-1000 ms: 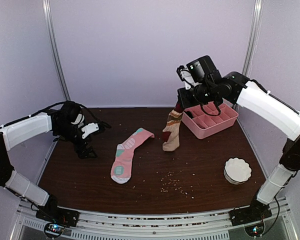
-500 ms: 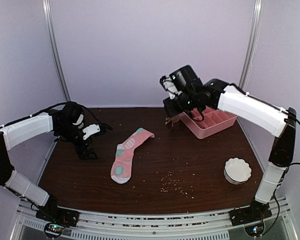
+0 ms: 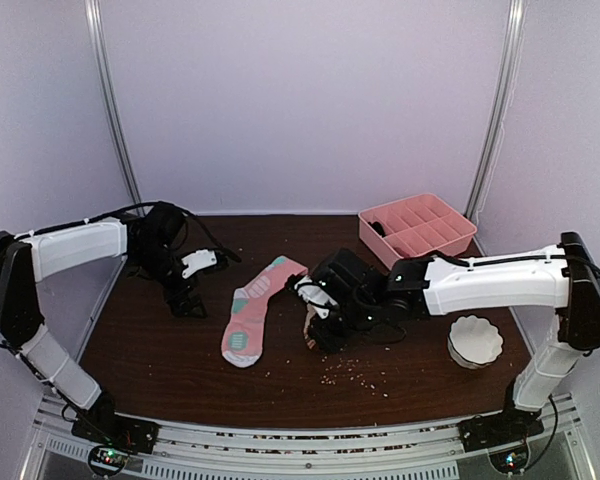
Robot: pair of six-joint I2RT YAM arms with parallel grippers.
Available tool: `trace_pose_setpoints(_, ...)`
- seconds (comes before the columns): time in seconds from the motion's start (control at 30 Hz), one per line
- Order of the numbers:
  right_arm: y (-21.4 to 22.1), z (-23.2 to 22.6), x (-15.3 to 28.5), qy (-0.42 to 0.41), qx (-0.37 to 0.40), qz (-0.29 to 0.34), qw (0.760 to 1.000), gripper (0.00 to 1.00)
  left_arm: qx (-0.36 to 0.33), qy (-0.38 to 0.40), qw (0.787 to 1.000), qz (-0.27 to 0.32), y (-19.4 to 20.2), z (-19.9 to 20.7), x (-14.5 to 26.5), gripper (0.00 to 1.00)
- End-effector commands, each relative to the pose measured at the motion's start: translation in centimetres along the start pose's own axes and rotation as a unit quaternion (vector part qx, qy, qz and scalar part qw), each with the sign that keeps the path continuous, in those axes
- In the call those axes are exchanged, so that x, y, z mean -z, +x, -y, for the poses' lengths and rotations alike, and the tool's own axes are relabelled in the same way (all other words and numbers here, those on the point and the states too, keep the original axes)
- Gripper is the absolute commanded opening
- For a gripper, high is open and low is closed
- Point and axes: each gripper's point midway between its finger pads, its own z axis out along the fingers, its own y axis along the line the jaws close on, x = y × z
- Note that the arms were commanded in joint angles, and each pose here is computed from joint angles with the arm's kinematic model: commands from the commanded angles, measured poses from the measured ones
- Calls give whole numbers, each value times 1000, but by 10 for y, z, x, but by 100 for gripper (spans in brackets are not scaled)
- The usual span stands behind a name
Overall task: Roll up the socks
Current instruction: Move the sock to the center of the board.
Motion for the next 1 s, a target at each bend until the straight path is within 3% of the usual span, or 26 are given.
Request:
trace_pose_setpoints(0.0, 3, 9, 23, 5, -48, 44, 998, 0, -38, -16, 999, 15, -38, -9, -13, 98)
trace_pose_setpoints(0.37, 11, 72, 71, 100, -88, 58, 989, 0, -112, -34, 992, -42, -80, -6, -87, 98)
trace_pose_setpoints(0.5, 9, 99, 83, 118, -111, 66, 985, 0, -140, -60, 985, -84, -63, -5, -107, 98)
trace_pose_setpoints(0.67, -5, 126, 97, 134, -124, 85, 980, 0, -139, -144, 966, -161, -34, -38, -113, 98)
trace_pose_setpoints(0.9, -54, 179, 131, 195, -114, 115, 967, 0, -60, -180, 962, -196, 4, -85, -91, 98)
trace_pose_setpoints(0.97, -75, 197, 146, 222, -105, 126, 961, 0, -40, -175, 967, -182, 7, -88, -82, 98)
